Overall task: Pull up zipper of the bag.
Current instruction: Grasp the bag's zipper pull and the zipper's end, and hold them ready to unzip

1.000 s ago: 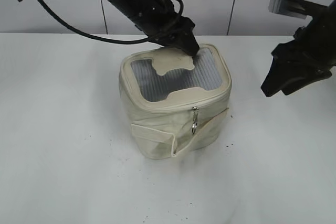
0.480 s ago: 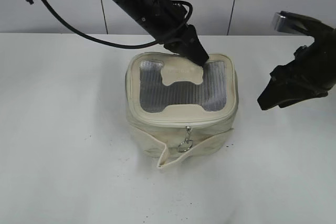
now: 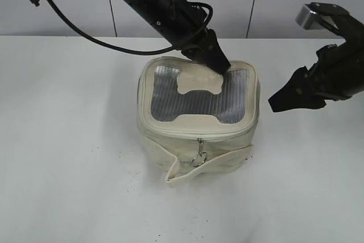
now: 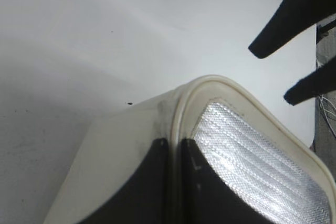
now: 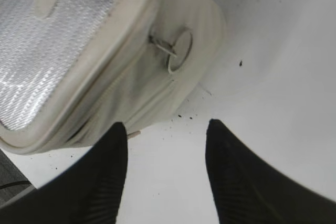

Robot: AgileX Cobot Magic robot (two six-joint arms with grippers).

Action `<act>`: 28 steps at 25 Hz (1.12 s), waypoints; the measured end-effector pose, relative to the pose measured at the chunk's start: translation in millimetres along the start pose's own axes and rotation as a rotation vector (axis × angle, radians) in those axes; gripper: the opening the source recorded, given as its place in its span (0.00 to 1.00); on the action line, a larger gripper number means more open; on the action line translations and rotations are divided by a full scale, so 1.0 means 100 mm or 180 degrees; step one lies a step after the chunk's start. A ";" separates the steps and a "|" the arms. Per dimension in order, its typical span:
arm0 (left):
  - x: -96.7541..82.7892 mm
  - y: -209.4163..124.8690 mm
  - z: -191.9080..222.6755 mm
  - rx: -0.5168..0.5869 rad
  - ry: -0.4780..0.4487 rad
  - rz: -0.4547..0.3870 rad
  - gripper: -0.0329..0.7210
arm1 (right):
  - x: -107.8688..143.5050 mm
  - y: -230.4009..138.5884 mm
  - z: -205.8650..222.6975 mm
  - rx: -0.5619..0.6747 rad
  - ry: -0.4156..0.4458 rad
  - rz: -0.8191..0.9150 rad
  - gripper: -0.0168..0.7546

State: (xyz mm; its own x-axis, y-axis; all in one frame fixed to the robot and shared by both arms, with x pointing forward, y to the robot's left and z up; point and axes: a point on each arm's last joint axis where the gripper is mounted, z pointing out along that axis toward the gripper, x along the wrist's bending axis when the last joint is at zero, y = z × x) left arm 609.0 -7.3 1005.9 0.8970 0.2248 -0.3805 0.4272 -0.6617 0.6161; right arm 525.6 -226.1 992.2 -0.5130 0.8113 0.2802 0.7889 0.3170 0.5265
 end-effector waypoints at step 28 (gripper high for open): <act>0.06 0.02 0.02 -0.0102 0.0216 -0.0012 0.10 | -0.25 0.03 0.58 -0.0348 0.0118 -0.0380 0.01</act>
State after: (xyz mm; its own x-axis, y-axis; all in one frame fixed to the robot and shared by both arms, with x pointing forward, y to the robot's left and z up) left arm 615.2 -8.8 1003.2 0.9005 0.2760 -0.3360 0.4331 -0.6377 0.6370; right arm 560.4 -217.4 939.7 -0.6146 0.7518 0.2389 0.6811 0.3530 0.6414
